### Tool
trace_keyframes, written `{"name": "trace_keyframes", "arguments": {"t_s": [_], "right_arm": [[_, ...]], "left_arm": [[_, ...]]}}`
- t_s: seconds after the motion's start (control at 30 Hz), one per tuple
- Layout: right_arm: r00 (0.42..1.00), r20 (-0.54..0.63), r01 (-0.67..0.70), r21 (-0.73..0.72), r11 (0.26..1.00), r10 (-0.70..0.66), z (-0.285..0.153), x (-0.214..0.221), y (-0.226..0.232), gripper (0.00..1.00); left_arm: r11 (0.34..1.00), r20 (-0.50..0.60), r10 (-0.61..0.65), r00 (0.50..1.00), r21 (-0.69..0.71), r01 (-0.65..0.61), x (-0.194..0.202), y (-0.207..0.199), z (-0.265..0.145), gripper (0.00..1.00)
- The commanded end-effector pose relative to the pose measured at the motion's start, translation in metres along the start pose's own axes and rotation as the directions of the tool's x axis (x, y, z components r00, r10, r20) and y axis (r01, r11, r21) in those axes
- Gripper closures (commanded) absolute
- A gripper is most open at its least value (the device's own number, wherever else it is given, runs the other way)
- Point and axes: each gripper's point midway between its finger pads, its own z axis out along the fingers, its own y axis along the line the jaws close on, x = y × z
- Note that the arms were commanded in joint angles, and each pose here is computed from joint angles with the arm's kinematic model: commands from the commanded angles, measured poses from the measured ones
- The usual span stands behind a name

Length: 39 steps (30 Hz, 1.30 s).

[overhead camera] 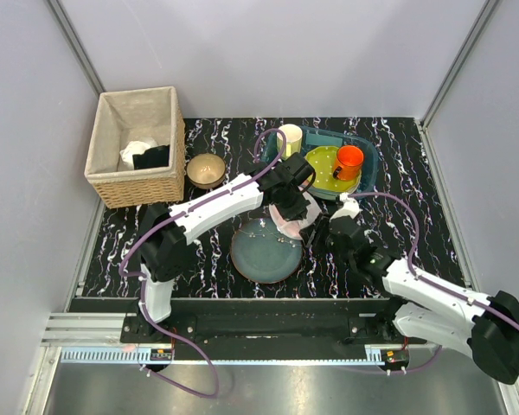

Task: Unzip the laundry bag and remove the bra

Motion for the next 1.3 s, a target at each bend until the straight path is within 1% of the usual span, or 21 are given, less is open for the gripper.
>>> {"name": "trace_keyframes", "arguments": {"t_s": [0.0,0.17,0.33,0.57,0.6,0.7,0.73,0.77,0.93,1.13,1.27], "right_arm": [[0.998,0.059,0.035,0.036,0.999,-0.037,0.004,-0.016,0.005,0.57],[0.997,0.065,0.034,0.028,0.999,-0.036,0.009,-0.019,0.01,0.57],[0.997,0.065,0.026,0.059,0.998,-0.03,0.015,-0.018,0.006,0.59],[0.995,0.086,0.036,0.102,0.994,-0.045,0.017,-0.024,0.003,0.67],[0.995,0.076,0.047,0.131,0.99,-0.057,0.016,-0.022,-0.003,0.67],[0.994,0.084,0.054,0.156,0.986,-0.068,0.014,-0.024,-0.007,0.72],[0.994,0.089,0.053,0.162,0.985,-0.068,0.013,-0.025,-0.008,0.75],[0.994,0.083,0.059,0.172,0.983,-0.074,0.011,-0.024,-0.01,0.77],[0.992,0.096,0.063,0.202,0.977,-0.084,0.004,-0.025,-0.021,0.78],[0.993,0.085,0.058,0.194,0.979,-0.076,0.002,-0.021,-0.022,0.79],[0.994,0.078,0.056,0.186,0.981,-0.072,0.003,-0.019,-0.021,0.81]], "left_arm": [[1.0,0.012,-0.011,1.0,0.0,0.011,-0.004,-0.001,-0.017,1.0],[1.0,0.016,-0.011,1.0,-0.003,0.011,-0.005,0.001,-0.016,1.0],[1.0,0.011,-0.01,1.0,-0.008,0.01,-0.004,0.003,-0.015,1.0],[1.0,0.019,-0.009,1.0,-0.013,0.009,-0.004,0.005,-0.015,1.0],[1.0,0.019,-0.009,1.0,-0.011,0.009,-0.005,0.004,-0.016,1.0],[1.0,0.021,-0.01,1.0,-0.013,0.01,-0.005,0.005,-0.016,1.0],[1.0,0.02,-0.01,1.0,-0.016,0.01,-0.004,0.006,-0.015,1.0],[1.0,0.02,-0.009,1.0,-0.014,0.009,-0.004,0.006,-0.015,1.0],[1.0,0.027,-0.008,1.0,-0.018,0.009,-0.006,0.006,-0.015,1.0],[1.0,0.02,-0.008,1.0,-0.019,0.008,-0.005,0.006,-0.013,1.0],[1.0,0.02,-0.008,1.0,-0.019,0.009,-0.004,0.007,-0.014,1.0]]}}
